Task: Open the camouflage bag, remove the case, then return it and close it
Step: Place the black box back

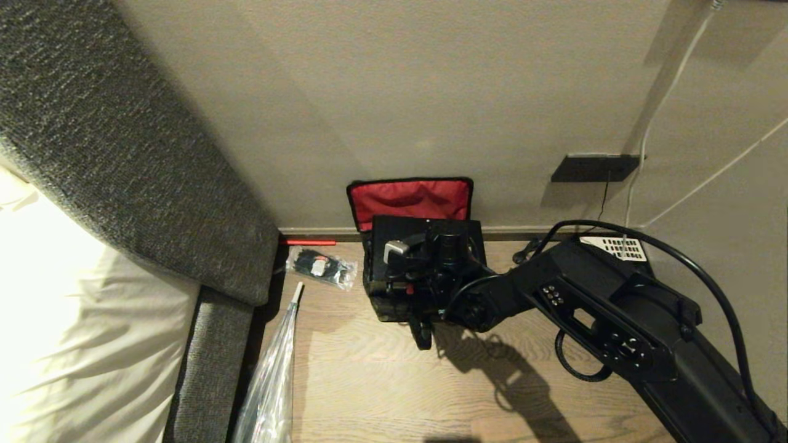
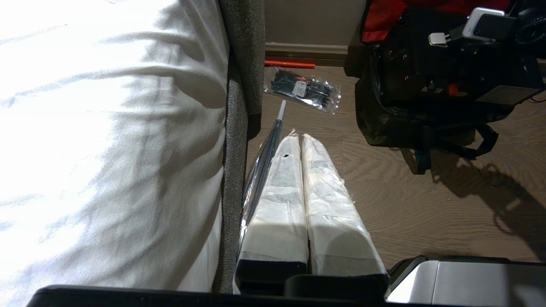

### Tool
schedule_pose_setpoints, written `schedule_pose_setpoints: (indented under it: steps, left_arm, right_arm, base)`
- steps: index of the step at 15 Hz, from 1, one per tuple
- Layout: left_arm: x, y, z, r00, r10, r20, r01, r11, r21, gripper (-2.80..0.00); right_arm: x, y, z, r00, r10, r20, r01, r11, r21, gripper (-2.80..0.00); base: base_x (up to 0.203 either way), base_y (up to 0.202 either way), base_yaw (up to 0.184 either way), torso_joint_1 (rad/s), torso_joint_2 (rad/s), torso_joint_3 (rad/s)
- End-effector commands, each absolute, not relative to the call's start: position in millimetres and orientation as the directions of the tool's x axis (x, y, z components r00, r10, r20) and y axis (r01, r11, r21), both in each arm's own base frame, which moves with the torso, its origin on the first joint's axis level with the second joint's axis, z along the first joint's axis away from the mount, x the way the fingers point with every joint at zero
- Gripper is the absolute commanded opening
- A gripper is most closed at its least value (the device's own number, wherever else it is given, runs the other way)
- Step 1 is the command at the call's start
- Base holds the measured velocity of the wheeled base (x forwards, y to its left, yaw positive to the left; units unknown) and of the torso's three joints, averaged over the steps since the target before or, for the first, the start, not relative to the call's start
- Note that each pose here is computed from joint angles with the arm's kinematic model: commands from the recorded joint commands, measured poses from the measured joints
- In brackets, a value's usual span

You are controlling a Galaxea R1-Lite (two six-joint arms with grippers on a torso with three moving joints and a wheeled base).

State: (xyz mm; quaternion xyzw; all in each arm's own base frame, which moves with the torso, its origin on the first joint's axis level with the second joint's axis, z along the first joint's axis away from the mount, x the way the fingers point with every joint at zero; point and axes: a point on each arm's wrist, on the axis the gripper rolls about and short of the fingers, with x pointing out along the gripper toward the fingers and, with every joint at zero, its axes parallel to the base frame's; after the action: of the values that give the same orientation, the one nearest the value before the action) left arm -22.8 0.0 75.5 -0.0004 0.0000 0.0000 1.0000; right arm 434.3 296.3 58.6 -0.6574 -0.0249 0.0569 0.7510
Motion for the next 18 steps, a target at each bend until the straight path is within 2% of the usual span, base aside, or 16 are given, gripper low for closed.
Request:
schedule_pose_setpoints:
  steps: [1,18]
  left_arm:
    - [-22.8,0.0,75.5,1.000,0.000,0.000,0.000,1.000,-0.002,-2.80]
    - [-22.8,0.0,75.5,1.000,0.000,0.000,0.000,1.000,-0.002,-2.80]
  right_arm:
    - [437.2,298.0,45.4,0.992,0.115,-0.050,-0.063,0.113,-0.992,-2.80]
    - [444.3,301.6,6.7,0.990,0.107,-0.087,-0.097,0.089,-0.991,-2.80]
  base:
    - [0.000,0.000,0.000,0.000,0.00,0.000]
    - [0.000,0.000,0.000,0.000,0.00,0.000]
